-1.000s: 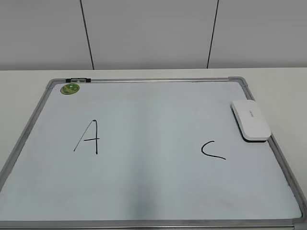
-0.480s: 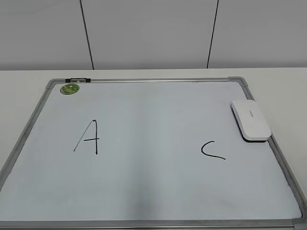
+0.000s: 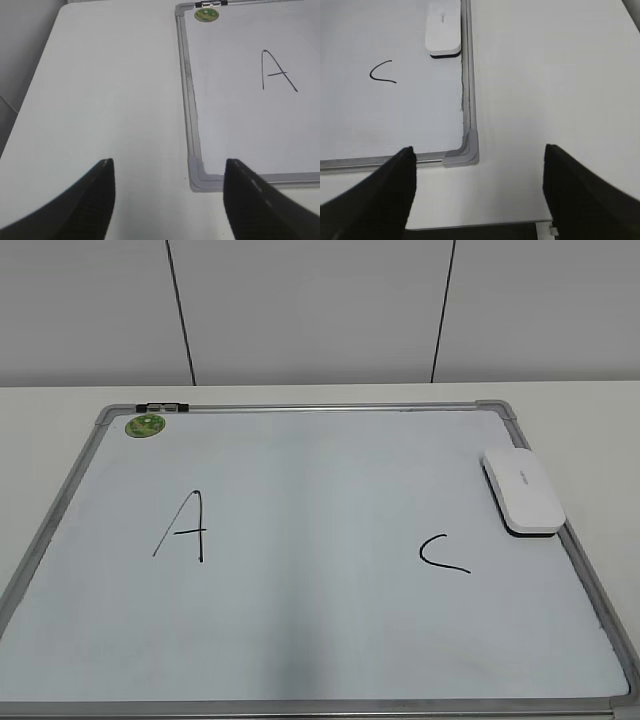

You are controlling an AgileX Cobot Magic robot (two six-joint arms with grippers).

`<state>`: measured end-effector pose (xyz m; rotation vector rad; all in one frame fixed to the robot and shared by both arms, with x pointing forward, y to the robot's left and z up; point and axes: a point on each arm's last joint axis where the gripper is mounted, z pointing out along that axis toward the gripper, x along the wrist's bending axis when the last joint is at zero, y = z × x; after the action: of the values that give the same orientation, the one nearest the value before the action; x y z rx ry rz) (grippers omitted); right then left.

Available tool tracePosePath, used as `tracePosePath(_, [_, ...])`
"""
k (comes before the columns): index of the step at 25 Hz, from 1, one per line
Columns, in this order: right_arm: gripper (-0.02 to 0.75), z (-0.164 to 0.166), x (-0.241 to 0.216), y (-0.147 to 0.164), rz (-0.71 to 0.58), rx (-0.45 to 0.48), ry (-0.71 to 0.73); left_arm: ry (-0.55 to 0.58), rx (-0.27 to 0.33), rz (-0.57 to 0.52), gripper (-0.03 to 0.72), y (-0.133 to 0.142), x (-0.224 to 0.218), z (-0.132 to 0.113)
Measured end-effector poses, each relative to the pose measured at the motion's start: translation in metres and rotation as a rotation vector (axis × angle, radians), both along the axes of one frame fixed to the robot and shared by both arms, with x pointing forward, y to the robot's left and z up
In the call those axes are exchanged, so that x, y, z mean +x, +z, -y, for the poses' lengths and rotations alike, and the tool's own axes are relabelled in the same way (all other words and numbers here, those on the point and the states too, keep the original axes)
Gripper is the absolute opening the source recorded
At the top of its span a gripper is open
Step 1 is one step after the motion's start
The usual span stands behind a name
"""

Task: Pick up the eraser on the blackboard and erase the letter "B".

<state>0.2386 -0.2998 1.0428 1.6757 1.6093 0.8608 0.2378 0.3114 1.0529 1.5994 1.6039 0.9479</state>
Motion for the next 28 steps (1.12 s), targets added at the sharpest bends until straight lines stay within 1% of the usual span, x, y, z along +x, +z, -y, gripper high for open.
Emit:
tracePosePath(5, [0.587,0.0,-0.0087,-0.0003,0.06,0.0,-0.001,0.043,-0.002,0.03,0.494,-0.0001,-0.0051,-0.0002])
tracePosePath(14, [0.587,-0.0001,-0.009,-0.0003,0.062,0.001,-0.007,0.056,-0.002,0.03,0.494,-0.0001,-0.0053,-0.0001])
tracePosePath(20, [0.587,-0.0001,-0.009,-0.0003,0.062,0.001,-0.008,0.056,-0.002,0.03,0.475,-0.0001,-0.0053,-0.0001])
tracePosePath(28, [0.587,-0.0001,-0.009,-0.0003,0.062,0.001,-0.008,0.056,-0.002,0.03,0.473,-0.0001,-0.0053,-0.0001])
